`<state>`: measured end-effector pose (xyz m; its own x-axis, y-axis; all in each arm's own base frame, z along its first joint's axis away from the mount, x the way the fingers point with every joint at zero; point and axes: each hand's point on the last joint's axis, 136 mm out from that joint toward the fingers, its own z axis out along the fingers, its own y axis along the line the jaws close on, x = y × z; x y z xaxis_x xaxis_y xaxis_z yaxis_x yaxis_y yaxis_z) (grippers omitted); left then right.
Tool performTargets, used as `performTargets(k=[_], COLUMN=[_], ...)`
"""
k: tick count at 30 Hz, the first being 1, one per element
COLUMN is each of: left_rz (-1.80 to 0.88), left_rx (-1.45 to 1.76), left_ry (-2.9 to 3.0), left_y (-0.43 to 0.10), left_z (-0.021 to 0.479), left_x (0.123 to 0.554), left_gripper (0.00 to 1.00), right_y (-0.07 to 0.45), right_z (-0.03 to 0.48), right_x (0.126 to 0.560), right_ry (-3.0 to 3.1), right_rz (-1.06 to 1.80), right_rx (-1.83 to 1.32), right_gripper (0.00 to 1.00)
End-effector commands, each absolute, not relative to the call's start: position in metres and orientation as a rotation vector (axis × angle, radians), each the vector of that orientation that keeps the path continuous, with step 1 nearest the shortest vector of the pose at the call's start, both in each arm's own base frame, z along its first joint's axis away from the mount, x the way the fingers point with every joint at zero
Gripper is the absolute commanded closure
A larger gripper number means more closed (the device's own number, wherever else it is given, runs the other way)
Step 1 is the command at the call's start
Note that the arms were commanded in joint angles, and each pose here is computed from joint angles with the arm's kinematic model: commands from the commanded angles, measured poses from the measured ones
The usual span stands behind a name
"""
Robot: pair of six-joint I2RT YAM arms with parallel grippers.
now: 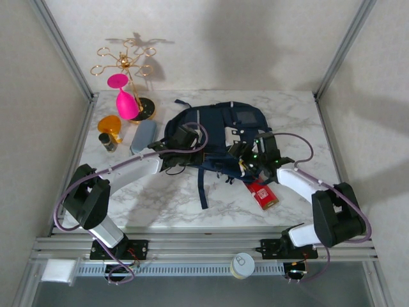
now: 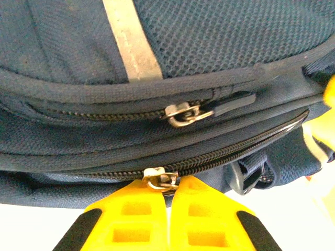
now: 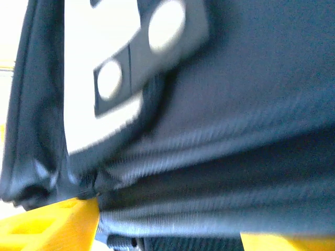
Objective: Pack books, pencil case, and school supplies into a backpack
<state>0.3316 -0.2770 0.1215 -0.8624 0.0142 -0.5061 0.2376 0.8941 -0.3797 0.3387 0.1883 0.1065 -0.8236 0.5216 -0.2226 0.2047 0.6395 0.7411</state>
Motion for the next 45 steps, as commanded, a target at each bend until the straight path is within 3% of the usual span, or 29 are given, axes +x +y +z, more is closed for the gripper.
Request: performTargets(k=[1, 7, 11, 16, 18, 21, 26, 30, 35, 45], left_rz=[-0.668, -0.797, -0.846, -0.725, -0.717, -0.688, -0.649, -0.64, -0.593, -0.596], left_rx=[0.271, 0.202, 0.111, 0.088, 0.082, 0.059, -0.078, -0.153, -0.135, -0.169], left_ry=[2.535, 2.494, 2.463, 2.421, 2.406, 2.416, 2.397, 2.377, 2.4, 2.403], left_y=[-0.289, -0.335, -0.362, -0.352, -0.351, -0.357, -0.372, -0.368, -0.361, -0.352], left_z=[0.127, 0.137, 0.139, 0.149, 0.157, 0.158, 0.152, 0.15, 0.143, 0.133], left_x=[0.314, 0.307, 0.321, 0.336, 0.339, 0.345, 0.347, 0.351, 0.347, 0.346], left_gripper=[1.0, 1.0, 1.0, 1.0, 0.9, 0.81, 0.67, 0.65, 0.64, 0.63], right_y=[0.162, 0.12, 0.122, 0.133, 0.153, 0.176, 0.177, 0.184, 0.187, 0.214], right_z=[0.127, 0.154, 0.175, 0.16, 0.159, 0.158, 0.144, 0.133, 0.132, 0.165], right_x=[0.392, 0.467, 0.496, 0.454, 0.432, 0.412, 0.404, 0.403, 0.404, 0.421], right_ry=[2.315, 2.213, 2.196, 2.303, 2.316, 2.342, 2.401, 2.396, 2.374, 2.318], right_rz=[0.931, 0.835, 0.841, 0.895, 1.002, 1.161, 1.174, 1.203, 1.155, 1.243], right_rx=[0.4, 0.337, 0.295, 0.425, 0.357, 0.254, 0.508, 0.618, 0.655, 0.562], right_gripper=[0.29, 0.27, 0.27, 0.28, 0.32, 0.35, 0.42, 0.48, 0.42, 0.48])
